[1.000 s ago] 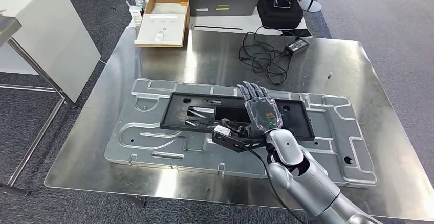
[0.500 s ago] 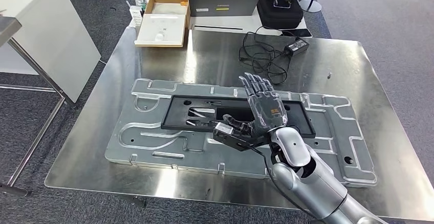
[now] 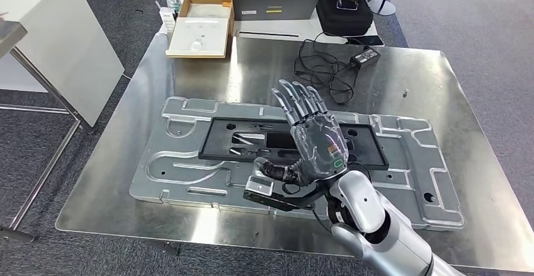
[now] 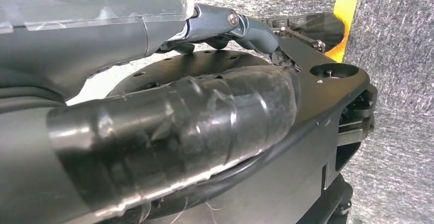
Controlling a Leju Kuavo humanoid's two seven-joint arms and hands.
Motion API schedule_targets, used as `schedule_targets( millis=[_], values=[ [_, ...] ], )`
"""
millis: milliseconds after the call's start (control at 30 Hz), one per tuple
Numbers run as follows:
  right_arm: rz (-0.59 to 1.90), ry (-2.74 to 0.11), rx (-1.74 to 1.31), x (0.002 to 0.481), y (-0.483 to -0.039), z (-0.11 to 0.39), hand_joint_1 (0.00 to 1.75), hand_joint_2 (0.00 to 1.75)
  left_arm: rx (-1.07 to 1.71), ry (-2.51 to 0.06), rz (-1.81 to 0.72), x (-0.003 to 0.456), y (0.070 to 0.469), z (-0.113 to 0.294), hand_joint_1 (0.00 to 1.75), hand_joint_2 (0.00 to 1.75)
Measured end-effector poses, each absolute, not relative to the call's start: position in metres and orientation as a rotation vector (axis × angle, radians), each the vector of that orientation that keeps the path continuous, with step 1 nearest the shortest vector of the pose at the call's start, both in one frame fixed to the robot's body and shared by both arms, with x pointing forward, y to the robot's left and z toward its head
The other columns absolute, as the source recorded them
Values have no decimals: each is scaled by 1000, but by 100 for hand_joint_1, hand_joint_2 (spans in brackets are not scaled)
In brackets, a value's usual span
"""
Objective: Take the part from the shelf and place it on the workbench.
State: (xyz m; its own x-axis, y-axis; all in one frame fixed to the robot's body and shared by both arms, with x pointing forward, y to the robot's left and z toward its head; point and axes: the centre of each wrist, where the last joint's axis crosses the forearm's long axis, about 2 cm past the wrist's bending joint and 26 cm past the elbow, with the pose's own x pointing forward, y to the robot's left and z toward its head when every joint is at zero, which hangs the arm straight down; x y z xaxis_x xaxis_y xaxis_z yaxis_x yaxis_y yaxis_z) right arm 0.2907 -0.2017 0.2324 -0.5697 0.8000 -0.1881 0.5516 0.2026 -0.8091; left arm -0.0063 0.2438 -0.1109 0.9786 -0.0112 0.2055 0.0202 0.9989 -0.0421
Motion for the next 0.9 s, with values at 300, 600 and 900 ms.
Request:
schedule_targets(
  millis=[300,600,900],
  values=[
    [1309,-2277,-1272,280,-197,234,0,0,-45,-194,-27,-6,244,-111,0,0],
    [1307,-2289,-1271,278,-196,235,0,0,-39,-191,-42,-2,247,-111,0,0],
    [1301,-2288,-1271,277,-196,234,0,0,-37,-182,-51,-2,249,-111,0,0]
  ],
)
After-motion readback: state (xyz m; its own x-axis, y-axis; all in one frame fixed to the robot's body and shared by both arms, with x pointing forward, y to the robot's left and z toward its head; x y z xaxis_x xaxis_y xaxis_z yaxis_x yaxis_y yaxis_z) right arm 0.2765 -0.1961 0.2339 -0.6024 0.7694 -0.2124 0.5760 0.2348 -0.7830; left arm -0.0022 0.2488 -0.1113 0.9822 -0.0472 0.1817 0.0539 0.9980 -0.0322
